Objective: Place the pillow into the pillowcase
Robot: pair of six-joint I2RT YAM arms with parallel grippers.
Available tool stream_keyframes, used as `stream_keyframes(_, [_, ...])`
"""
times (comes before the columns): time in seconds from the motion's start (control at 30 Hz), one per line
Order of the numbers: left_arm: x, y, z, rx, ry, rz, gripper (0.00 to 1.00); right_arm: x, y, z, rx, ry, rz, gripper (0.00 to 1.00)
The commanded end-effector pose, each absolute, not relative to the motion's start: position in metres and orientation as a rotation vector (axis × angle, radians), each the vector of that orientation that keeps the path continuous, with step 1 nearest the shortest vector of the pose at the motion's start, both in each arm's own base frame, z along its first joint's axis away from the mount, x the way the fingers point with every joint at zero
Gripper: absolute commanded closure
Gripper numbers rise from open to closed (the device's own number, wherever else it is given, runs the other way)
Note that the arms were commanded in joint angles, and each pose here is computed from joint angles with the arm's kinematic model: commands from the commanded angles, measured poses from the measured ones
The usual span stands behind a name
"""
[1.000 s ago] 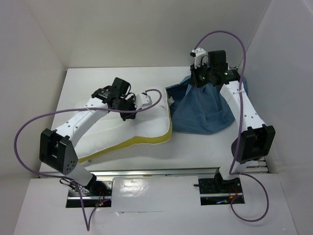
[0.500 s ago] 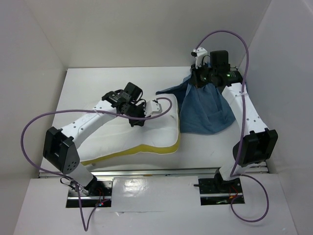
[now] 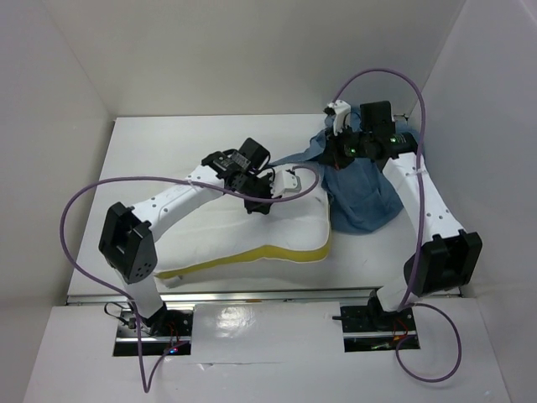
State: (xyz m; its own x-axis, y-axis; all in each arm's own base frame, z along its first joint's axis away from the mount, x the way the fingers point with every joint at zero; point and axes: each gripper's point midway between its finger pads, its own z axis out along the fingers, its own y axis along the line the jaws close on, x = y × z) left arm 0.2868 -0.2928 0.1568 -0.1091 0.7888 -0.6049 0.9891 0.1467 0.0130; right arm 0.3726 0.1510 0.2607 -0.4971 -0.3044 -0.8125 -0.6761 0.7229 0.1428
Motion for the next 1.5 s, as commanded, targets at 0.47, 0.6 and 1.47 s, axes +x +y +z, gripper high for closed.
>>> stream_keyframes(0.47, [0.371, -0.302, 0.199, 1.337, 1.906, -0.439, 1.0, 0.274, 0.126, 0.228, -0.88, 2.201, 0.559, 1.0])
stream_keyframes(0.6, [0.397, -0.282, 0.204, 1.166, 1.986, -0.404, 1.0, 0.263, 0.124, 0.225, -0.903, 2.219, 0.56, 1.0])
stream_keyframes(1.47, [0.45, -0.273, 0.216, 0.622, 2.199, -0.442, 1.0, 0.255, 0.182, 0.236, -1.105, 2.162, 0.876, 1.0])
